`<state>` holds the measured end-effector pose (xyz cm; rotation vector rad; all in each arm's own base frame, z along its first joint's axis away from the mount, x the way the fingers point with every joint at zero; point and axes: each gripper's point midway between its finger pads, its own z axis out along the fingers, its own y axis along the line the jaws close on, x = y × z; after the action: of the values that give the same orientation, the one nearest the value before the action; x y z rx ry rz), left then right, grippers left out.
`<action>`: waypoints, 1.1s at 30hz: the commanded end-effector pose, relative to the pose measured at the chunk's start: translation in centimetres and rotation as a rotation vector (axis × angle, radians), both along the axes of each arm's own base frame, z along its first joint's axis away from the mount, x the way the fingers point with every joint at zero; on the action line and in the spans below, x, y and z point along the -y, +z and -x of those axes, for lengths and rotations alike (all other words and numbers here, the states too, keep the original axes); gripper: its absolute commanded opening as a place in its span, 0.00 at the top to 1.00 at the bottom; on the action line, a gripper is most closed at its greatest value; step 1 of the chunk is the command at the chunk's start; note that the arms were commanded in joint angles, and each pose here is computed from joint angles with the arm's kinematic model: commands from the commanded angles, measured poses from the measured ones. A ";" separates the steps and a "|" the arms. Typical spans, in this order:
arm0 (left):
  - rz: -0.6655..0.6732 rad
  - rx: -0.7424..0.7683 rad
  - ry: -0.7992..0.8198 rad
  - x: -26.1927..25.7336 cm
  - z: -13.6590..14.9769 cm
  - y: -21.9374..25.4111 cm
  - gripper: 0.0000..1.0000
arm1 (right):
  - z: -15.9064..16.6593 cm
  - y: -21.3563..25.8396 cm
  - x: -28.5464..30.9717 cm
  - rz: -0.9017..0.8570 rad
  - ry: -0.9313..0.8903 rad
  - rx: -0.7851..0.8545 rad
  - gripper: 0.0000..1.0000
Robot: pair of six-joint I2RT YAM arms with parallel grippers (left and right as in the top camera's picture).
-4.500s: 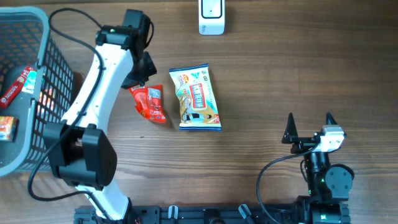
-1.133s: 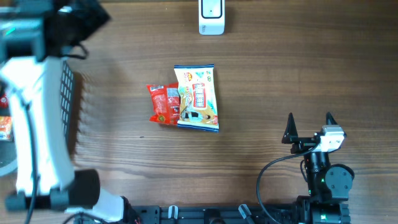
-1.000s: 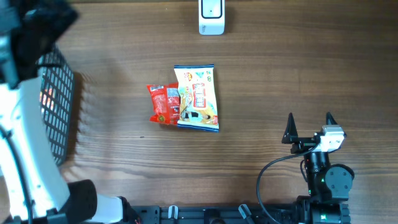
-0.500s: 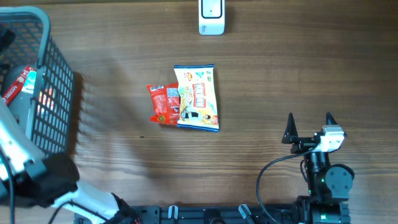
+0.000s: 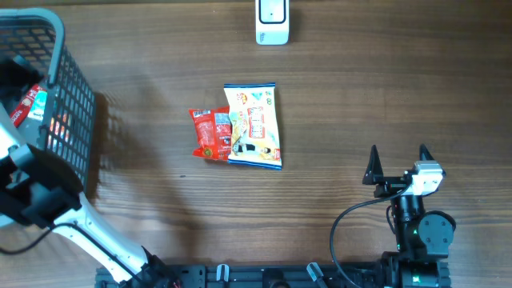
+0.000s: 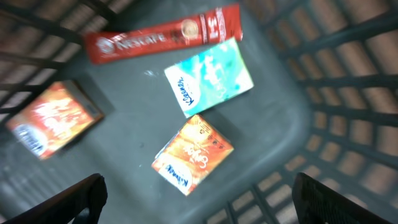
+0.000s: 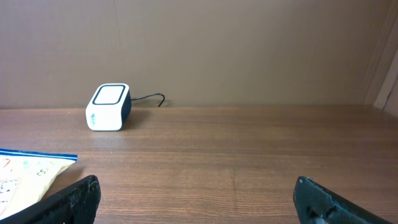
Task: Scan the item barcode
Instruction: 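Reach the left gripper into the basket and grasp the orange pack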
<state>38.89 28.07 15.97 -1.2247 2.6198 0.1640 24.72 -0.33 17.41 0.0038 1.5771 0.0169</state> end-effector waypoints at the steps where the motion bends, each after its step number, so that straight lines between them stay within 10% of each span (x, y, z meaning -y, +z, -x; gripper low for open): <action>1: 0.074 -0.063 -0.085 0.5 -0.2 -3.6 0.08 | 0.0 0.1 0.0 0.011 0.004 0.007 0.00; 25: 0.236 -0.272 -0.167 3.1 3.2 -12.9 0.38 | 0.0 0.1 0.0 0.011 0.004 0.007 0.00; 29: 0.238 -0.273 -0.165 3.1 3.3 -12.9 0.79 | 0.0 0.1 0.0 0.011 0.004 0.007 0.00; 33: 0.234 -0.262 -0.131 3.0 3.2 -12.3 0.96 | 0.0 0.1 0.0 0.011 0.004 0.007 0.00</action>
<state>35.95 25.34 4.34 -1.1198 3.0051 0.0187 24.72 -0.33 17.41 0.0038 1.5771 0.0169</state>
